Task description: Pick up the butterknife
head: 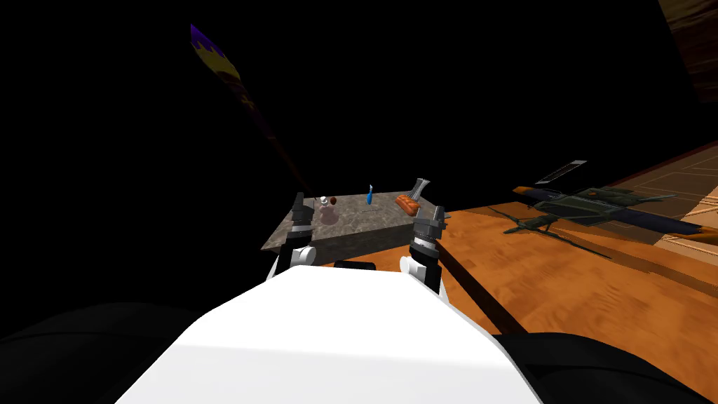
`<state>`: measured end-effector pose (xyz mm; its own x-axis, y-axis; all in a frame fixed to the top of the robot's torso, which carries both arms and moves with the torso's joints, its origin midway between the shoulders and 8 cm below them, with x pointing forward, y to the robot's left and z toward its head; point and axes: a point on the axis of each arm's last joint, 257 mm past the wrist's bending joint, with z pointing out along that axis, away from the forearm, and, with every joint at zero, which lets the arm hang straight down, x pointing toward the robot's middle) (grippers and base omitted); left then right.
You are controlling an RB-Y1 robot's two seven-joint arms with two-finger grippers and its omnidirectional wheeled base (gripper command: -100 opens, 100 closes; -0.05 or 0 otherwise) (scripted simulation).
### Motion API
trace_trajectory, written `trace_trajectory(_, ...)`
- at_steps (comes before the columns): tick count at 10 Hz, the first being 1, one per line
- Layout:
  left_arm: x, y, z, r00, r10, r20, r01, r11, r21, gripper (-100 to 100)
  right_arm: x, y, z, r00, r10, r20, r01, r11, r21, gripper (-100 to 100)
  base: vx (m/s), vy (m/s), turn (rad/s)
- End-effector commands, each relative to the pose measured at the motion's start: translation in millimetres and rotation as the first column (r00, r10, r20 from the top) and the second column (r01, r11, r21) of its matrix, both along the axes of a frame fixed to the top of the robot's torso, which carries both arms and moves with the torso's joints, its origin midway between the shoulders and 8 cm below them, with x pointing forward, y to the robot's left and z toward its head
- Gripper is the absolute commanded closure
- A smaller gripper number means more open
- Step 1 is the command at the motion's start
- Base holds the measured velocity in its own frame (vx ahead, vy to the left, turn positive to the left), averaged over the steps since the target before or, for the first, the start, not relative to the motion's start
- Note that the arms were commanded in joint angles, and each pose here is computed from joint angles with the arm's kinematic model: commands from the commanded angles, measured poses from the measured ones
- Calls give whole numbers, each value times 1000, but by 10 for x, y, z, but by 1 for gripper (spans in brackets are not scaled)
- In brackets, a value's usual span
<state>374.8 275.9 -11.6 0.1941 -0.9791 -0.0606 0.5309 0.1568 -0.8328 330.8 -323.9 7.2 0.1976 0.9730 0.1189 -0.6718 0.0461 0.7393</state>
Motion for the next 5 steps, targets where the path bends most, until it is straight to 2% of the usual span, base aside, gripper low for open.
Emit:
trace_trajectory(1,0,0,0,1000,0,0,0,1000,0,0,28,61,-33,999,27,-22,-27,999,-42,-100,-36,-11,49)
trace_trajectory(3,0,0,1,1000,0,0,0,1000,0,0,51,112,-73,998,48,-43,-51,996,-75,-100,-79,-47,59)
trace_trajectory(5,0,0,0,1000,0,0,0,1000,0,0,95,209,-209,992,84,-97,-96,987,-127,-100,-92,-45,100)
